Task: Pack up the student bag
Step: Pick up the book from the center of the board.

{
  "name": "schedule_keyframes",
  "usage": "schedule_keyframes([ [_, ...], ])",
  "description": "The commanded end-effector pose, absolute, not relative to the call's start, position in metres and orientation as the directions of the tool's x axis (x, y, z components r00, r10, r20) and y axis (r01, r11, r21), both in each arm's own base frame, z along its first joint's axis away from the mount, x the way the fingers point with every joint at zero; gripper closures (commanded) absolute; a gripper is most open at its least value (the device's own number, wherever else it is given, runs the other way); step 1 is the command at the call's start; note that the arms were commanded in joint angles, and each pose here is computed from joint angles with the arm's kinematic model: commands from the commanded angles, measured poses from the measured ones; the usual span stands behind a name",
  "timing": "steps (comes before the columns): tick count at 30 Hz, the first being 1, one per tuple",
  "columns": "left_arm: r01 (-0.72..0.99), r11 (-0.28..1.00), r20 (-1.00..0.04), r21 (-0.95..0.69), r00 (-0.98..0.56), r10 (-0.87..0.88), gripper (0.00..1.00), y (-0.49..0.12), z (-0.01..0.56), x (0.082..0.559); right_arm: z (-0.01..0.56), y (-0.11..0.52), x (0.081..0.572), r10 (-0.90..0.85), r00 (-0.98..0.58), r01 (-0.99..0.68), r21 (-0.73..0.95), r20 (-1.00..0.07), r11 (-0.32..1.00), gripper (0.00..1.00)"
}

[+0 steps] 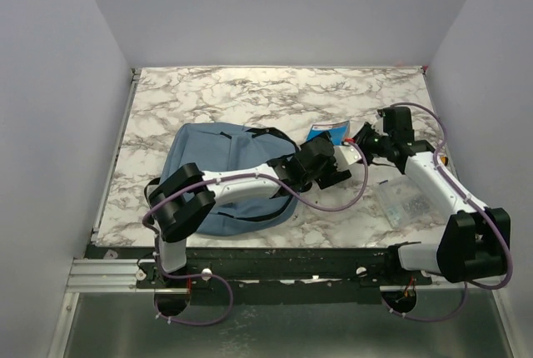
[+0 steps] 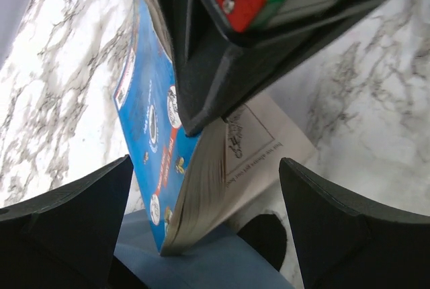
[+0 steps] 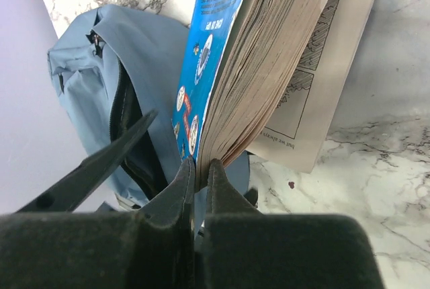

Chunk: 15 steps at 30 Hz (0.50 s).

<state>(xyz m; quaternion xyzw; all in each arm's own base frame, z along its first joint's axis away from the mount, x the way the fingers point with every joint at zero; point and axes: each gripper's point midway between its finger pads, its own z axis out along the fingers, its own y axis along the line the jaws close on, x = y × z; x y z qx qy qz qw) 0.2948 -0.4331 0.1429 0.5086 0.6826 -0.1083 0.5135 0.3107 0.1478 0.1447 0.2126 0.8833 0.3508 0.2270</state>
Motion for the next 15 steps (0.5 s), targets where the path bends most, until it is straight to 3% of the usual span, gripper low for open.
schedule_keyframes([
  [1, 0.707, 0.535, -0.790, 0.462, 0.053, 0.611, 0.09, -0.434, 0.151, 0.322, 0.175, 0.155, 0.310, 0.532, -0.806, 0.163, 0.766, -0.260, 0.622, 0.99],
  [8, 0.667, 0.570, -0.780, 0.481, 0.028, 0.625, 0.21, -0.432, 0.143, 0.333, 0.181, 0.160, 0.307, 0.540, -0.810, 0.165, 0.796, -0.227, 0.582, 0.99],
  [10, 0.679, 0.557, -0.778, 0.478, 0.033, 0.627, 0.32, -0.434, 0.140, 0.332, 0.182, 0.160, 0.306, 0.544, -0.807, 0.164, 0.800, -0.228, 0.578, 0.99],
  [12, 0.683, 0.555, -0.780, 0.474, 0.033, 0.625, 0.51, -0.434, 0.140, 0.330, 0.185, 0.159, 0.307, 0.548, -0.800, 0.156, 0.799, -0.243, 0.581, 0.99],
  [15, 0.698, 0.548, -0.789, 0.461, 0.039, 0.613, 0.67, -0.435, 0.144, 0.326, 0.196, 0.157, 0.310, 0.536, -0.789, 0.106, 0.793, -0.300, 0.600, 0.99],
])
